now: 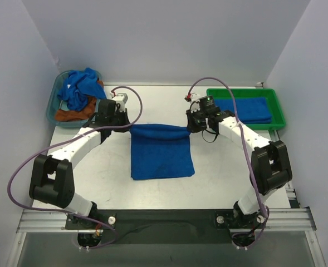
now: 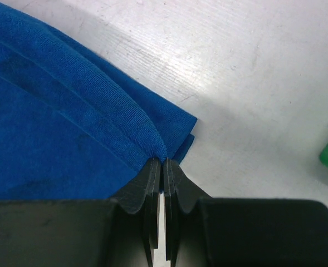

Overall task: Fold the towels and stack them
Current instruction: Fold the towel

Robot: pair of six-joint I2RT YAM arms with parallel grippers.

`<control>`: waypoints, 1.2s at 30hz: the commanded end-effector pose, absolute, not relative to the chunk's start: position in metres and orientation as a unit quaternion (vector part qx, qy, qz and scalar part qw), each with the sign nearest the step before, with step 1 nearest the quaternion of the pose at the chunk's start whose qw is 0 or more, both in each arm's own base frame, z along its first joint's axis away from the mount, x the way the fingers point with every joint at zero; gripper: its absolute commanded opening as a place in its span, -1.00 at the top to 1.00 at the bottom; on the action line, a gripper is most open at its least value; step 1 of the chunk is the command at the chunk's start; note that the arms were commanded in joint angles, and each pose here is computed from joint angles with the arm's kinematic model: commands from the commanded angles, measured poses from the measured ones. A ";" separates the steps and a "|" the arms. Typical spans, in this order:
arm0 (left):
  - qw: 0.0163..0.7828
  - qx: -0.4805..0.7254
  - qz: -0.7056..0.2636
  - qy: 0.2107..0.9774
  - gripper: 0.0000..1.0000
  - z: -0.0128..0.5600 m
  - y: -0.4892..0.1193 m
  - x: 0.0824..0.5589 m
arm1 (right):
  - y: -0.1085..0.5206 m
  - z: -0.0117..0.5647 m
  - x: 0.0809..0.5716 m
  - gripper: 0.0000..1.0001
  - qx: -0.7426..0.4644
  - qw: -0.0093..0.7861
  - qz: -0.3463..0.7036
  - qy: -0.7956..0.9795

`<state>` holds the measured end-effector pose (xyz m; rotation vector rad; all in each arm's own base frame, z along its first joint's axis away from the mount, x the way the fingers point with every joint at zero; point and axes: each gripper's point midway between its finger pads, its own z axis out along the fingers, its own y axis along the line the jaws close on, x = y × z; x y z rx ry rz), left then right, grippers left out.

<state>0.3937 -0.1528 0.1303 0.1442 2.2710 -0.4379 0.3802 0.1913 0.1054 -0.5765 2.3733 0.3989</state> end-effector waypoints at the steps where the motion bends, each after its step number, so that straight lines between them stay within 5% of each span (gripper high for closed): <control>1: 0.421 0.046 -0.208 0.882 1.00 0.151 -0.163 0.381 | 0.191 0.118 0.370 1.00 -0.204 0.349 0.155 0.901; 20: 0.312 -0.023 -0.241 0.919 1.00 0.108 -0.152 0.286 | 0.185 0.097 0.293 1.00 -0.154 0.318 0.226 0.908; 36: 0.210 -0.055 -0.194 0.957 1.00 0.046 -0.143 0.230 | 0.181 0.045 0.236 1.00 -0.117 0.182 0.238 0.947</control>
